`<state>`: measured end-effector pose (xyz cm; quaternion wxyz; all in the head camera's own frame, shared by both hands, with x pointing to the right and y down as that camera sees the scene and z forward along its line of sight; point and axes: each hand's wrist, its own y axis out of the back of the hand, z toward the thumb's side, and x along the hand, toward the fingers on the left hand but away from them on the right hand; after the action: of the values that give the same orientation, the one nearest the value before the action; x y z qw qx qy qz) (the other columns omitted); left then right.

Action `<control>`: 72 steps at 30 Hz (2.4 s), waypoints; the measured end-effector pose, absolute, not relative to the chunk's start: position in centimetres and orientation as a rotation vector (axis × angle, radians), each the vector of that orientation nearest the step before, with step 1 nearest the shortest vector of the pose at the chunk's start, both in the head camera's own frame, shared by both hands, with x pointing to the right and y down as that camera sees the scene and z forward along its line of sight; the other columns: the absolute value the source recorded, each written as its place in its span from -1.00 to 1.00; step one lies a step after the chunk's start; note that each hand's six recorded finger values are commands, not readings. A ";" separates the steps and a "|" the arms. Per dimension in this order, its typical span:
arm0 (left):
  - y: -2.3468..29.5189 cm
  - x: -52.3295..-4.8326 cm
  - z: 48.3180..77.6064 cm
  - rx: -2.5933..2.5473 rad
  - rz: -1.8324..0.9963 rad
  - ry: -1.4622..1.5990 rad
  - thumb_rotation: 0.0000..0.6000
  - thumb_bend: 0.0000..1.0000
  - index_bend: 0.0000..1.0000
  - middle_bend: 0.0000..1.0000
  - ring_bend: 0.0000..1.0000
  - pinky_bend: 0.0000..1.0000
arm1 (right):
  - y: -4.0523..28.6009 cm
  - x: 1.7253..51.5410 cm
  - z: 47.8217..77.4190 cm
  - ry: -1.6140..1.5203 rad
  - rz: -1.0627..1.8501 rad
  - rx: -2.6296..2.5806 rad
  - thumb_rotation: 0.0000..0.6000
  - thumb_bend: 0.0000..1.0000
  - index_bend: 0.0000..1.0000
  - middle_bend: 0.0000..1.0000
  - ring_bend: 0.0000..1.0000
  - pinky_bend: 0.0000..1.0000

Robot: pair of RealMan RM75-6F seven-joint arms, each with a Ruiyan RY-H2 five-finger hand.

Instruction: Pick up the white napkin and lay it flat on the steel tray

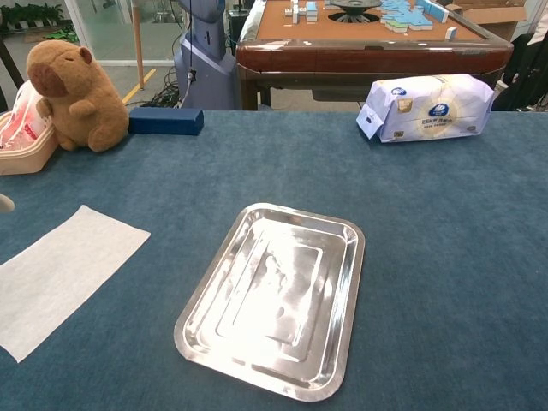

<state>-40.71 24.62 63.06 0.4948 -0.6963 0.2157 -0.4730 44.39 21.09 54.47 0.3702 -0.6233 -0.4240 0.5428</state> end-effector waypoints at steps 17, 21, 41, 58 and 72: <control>25.6 -41.5 65.8 -1.683 -1.219 0.504 1.00 -0.95 -0.41 0.84 0.31 0.47 | 21.2 44.3 54.5 -1.078 1.397 -1.601 1.00 -1.00 -0.51 -0.42 -0.66 -0.27; 25.8 -41.9 66.5 -1.679 -1.241 0.489 1.00 -0.95 -0.40 0.85 0.32 0.47 | 21.2 44.3 54.5 -1.078 1.396 -1.601 1.00 -1.00 -0.51 -0.42 -0.66 -0.27; 26.6 -43.2 67.4 -1.681 -1.295 0.477 1.00 -0.95 -0.14 0.82 0.30 0.46 | 21.3 44.3 54.8 -1.064 1.418 -1.596 1.00 -1.00 -0.51 -0.42 -0.66 -0.27; 26.7 -42.9 67.8 -1.685 -1.295 0.477 1.00 -0.76 -0.01 0.78 0.28 0.46 | 21.2 44.4 54.9 -1.062 1.424 -1.597 1.00 -1.00 -0.51 -0.42 -0.66 -0.27; 26.8 -43.0 68.3 -1.686 -1.313 0.464 1.00 -0.68 0.00 0.78 0.28 0.46 | 21.2 44.4 54.9 -1.065 1.424 -1.598 1.00 -1.00 -0.51 -0.42 -0.66 -0.27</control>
<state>-42.96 26.81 68.31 0.4595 -0.6846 0.1886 -0.5334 44.44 21.22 54.88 0.3666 -0.6218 -0.4146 0.5541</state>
